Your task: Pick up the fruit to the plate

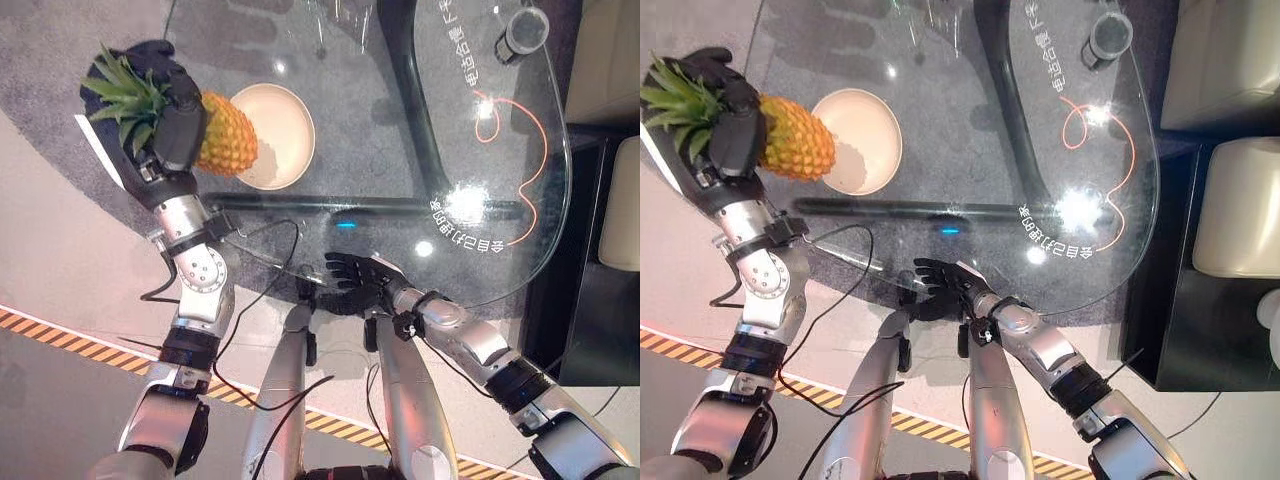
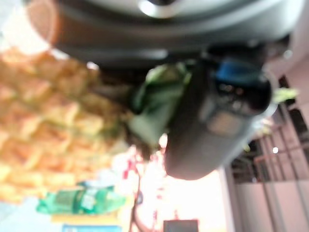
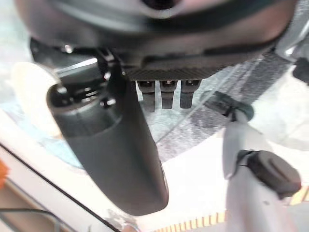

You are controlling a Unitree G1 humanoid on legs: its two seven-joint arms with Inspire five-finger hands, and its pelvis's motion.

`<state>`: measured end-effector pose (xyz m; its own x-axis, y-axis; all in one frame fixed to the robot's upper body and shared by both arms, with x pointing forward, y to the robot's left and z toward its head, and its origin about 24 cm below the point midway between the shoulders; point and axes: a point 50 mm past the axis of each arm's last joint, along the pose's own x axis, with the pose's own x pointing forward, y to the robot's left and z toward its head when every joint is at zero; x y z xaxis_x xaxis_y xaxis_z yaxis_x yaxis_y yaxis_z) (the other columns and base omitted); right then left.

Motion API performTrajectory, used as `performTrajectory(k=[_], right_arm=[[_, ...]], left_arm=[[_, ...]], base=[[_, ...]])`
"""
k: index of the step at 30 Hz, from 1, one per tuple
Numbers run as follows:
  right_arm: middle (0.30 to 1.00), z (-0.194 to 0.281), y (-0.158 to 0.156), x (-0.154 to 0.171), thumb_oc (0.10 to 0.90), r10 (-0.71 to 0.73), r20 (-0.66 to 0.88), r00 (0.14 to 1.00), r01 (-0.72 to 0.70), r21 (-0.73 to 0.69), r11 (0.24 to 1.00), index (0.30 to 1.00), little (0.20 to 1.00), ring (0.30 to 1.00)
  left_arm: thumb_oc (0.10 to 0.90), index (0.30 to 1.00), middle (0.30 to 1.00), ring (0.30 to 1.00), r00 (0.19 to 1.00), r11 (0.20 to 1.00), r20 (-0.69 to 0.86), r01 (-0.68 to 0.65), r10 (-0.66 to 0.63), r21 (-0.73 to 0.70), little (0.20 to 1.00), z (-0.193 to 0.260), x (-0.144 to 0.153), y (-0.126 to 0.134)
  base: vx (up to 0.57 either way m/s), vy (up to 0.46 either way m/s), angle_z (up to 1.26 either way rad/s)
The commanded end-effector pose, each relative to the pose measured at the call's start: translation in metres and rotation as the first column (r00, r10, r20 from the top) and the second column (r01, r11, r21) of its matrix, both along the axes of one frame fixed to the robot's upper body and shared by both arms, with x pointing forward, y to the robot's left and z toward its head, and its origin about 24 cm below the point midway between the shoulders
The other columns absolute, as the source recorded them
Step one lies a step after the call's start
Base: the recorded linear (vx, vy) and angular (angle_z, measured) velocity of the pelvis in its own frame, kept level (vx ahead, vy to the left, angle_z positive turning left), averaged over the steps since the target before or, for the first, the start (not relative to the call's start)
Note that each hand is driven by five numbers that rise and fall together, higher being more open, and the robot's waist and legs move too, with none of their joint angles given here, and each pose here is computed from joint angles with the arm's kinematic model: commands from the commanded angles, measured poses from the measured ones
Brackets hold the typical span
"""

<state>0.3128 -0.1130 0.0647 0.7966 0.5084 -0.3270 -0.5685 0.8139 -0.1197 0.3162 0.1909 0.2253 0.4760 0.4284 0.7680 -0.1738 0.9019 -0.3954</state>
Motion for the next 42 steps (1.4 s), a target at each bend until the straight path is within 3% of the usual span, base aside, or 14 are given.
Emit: performTrajectory(k=[1,9,16,28,42], right_arm=[[0.900,0.011,0.028,-0.008,0.800,0.137,0.002,0.991,-0.137,0.108,0.985,0.900,0.900,0.900],[0.900,0.015,0.033,-0.003,0.800,0.181,-0.021,0.983,-0.179,0.084,0.980,0.900,0.900,0.900],[0.900,0.023,0.033,0.006,0.800,0.194,-0.014,0.981,-0.192,0.083,0.978,0.900,0.900,0.900],[0.900,0.037,0.029,0.018,0.800,0.191,0.028,0.981,-0.192,0.055,0.980,0.900,0.900,0.900],[0.900,0.042,0.030,0.019,0.800,0.177,0.040,0.983,-0.179,0.055,0.982,0.900,0.900,0.900]], left_arm=[[0.100,0.300,0.300,0.300,0.937,0.998,0.348,-0.013,-0.012,0.069,0.200,0.053,-0.025,-0.003],[0.100,0.300,0.300,0.300,0.938,0.995,0.346,-0.062,0.032,0.077,0.200,0.059,-0.017,-0.017],[0.100,0.300,0.300,0.300,0.945,0.996,0.322,-0.077,0.063,0.033,0.200,0.066,-0.002,-0.009],[0.100,0.300,0.300,0.300,0.913,0.967,0.347,-0.249,0.213,0.061,0.200,0.084,0.005,-0.011],[0.100,0.300,0.300,0.300,0.871,0.944,0.390,-0.331,0.299,0.015,0.200,0.099,0.006,-0.006]], base=[[0.01,0.061,-0.01],[0.01,0.043,-0.05],[0.00,0.005,-0.04],[0.00,0.015,-0.06],[0.00,0.000,0.00]])
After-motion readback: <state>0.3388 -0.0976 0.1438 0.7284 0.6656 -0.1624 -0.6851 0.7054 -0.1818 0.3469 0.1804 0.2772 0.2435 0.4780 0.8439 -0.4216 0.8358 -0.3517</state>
